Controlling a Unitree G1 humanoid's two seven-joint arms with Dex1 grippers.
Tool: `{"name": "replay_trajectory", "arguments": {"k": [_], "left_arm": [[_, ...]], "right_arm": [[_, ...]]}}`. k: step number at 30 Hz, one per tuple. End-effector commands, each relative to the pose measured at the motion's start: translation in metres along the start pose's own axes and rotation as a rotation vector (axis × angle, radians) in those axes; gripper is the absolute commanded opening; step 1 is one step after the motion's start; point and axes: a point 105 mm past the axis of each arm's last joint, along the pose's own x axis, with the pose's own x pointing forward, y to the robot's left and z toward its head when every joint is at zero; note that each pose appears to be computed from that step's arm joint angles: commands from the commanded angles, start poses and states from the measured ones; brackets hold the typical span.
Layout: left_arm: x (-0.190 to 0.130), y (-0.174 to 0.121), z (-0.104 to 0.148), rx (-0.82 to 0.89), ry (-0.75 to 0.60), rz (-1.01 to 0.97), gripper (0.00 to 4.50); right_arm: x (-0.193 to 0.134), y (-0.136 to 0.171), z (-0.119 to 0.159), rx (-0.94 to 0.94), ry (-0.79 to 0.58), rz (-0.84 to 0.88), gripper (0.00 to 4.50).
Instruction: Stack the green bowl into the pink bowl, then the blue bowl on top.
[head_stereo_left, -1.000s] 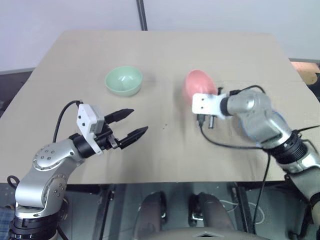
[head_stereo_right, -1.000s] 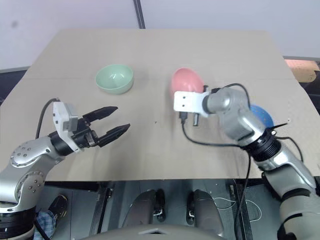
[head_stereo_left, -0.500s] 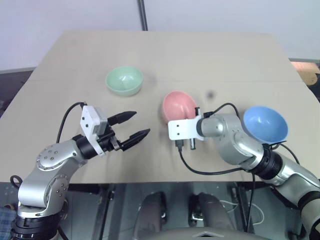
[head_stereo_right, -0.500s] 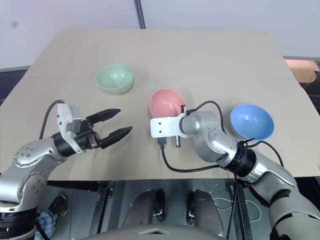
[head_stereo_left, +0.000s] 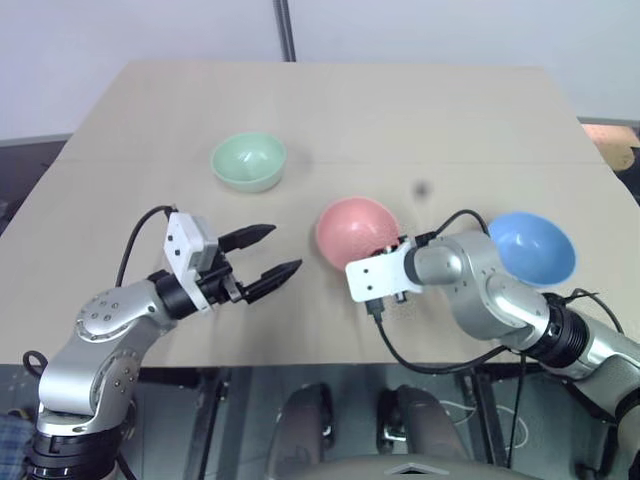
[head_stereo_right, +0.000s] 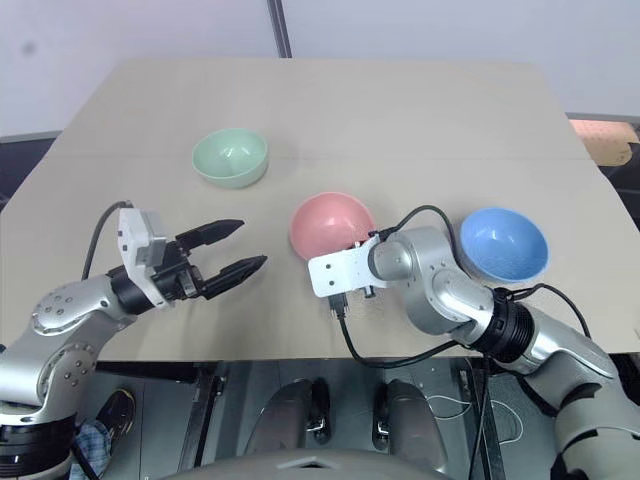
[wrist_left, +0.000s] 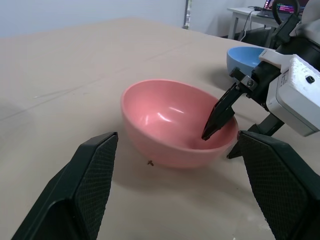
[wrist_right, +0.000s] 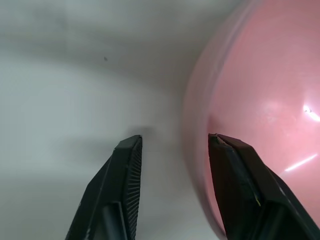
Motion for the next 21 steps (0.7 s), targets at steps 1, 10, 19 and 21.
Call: {"name": "replay_trajectory", "arguments": {"k": [1, 10, 19, 21], "left_arm": [[0.0, 0.0, 0.007, 0.03, -0.021, -0.001, 4.06], [-0.002, 0.0, 0.008, 0.029, -0.018, 0.003, 4.06], [-0.003, 0.003, 0.008, 0.035, -0.015, 0.0, 4.06], [-0.003, 0.004, 0.008, 0.037, -0.013, 0.001, 4.06]], "right_arm": [[-0.015, -0.013, 0.006, 0.022, -0.034, -0.058, 2.07], [-0.066, -0.04, -0.001, 0.339, -0.194, -0.116, 2.07], [-0.123, -0.039, -0.02, 0.734, -0.52, -0.175, 2.07], [-0.128, -0.038, -0.035, 0.807, -0.544, -0.244, 2.07]]}}
